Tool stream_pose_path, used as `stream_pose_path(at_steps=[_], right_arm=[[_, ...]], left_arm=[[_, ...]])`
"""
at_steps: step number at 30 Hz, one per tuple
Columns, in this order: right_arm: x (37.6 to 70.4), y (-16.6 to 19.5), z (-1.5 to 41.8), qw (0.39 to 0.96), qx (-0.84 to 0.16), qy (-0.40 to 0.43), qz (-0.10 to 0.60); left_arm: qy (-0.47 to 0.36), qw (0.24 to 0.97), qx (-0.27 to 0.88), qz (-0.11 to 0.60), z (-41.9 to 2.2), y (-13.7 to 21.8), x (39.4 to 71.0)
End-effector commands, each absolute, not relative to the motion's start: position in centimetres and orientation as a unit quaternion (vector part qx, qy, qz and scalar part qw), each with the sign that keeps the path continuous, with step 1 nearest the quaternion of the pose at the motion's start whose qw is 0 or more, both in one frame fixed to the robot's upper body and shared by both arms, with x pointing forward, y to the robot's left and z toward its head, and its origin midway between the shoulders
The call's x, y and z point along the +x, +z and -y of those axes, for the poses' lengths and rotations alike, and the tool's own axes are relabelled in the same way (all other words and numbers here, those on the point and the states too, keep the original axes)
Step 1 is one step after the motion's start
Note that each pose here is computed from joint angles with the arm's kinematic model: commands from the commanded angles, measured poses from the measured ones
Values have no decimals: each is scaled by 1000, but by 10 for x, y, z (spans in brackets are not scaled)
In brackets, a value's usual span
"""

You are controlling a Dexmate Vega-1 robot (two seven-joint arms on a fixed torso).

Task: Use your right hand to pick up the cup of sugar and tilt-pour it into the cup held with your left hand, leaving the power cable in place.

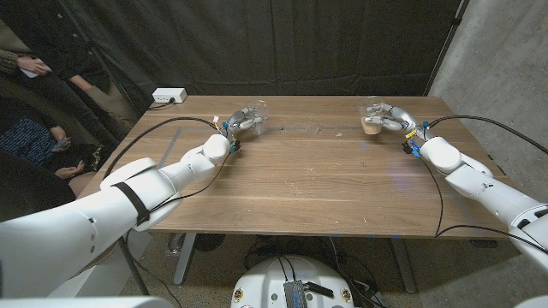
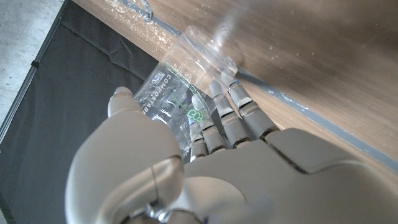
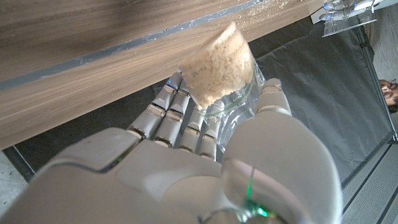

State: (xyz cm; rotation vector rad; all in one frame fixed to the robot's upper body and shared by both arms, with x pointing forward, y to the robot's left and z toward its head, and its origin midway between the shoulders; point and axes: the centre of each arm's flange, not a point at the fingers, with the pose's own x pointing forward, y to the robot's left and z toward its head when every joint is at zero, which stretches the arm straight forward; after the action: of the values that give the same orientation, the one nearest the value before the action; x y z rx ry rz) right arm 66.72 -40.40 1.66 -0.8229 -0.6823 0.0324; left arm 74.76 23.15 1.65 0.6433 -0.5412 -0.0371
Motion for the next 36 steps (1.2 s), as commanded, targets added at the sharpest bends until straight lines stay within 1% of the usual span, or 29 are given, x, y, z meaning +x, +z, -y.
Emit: stream_pose_path(at_steps=[1,7,13,16,21,36], right_arm=[[670,17,403,861,-386,14,330],[669,18,404,861,-377,8,340],[668,20,403,863,-366,2,349],[667,21,402,863,-361,-1,353],[661,28,399,864,-345,-13,367],[638,42,387,874,-302,-32,378]], left_arm=[[-36,915,281,288,-234,20,741],[-60,912,270,302,-232,21,736],[-69,917,261,292,-238,24,738],[-75,916,257,299,-241,28,736],[-80,903,258,333,-240,36,727],[-113,889,220,386,-236,57,712]])
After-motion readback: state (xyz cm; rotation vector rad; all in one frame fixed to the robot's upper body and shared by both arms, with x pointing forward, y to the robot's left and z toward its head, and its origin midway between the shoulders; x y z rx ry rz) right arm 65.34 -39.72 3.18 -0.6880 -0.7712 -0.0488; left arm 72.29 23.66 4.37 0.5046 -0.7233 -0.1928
